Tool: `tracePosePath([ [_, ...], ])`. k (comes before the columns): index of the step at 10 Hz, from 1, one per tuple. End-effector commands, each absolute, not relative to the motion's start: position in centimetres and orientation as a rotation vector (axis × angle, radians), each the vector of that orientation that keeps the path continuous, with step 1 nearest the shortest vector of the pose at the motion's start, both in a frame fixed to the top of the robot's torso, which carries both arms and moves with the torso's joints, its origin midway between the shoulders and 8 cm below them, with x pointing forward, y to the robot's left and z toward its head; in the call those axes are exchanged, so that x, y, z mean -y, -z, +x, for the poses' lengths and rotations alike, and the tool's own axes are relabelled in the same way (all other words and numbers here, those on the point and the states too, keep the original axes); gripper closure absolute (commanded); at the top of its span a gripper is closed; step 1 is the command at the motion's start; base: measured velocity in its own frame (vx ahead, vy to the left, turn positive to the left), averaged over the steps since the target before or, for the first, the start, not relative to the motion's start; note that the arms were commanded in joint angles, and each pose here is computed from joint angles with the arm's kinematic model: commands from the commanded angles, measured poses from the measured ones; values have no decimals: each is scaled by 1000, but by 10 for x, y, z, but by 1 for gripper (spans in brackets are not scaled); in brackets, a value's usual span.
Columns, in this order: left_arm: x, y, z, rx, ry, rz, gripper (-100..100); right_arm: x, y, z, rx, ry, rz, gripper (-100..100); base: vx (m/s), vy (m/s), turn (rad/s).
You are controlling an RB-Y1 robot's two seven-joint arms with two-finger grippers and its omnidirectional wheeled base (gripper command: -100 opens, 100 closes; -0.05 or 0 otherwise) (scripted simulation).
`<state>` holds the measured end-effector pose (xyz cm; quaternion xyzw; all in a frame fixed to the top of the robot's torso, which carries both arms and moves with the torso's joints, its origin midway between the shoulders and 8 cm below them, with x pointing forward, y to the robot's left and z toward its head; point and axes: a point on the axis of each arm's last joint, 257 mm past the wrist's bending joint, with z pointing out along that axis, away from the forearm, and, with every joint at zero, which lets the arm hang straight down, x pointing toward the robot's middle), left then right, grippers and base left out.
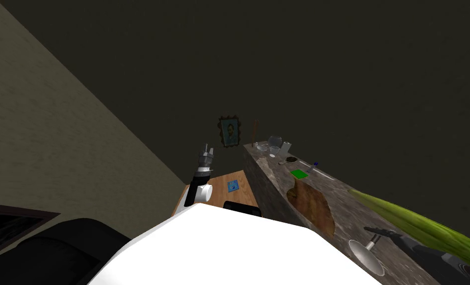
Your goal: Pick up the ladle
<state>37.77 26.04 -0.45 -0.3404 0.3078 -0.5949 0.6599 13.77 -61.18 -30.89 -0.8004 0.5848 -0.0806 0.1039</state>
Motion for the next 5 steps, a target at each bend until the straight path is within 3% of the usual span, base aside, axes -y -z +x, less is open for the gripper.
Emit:
tracePosePath([
  [1,-260,4,378,-697,1346,-770,0,618,315,113,-1727,168,-2436,-100,128,25,125],
  [4,-260,4,378,-696,1346,-770,0,614,320,98,-1732,114,-2470,-100,86,5,76],
  [5,-260,4,378,-696,1346,-770,0,614,321,97,-1733,110,-2472,0,9,0,-1],
])
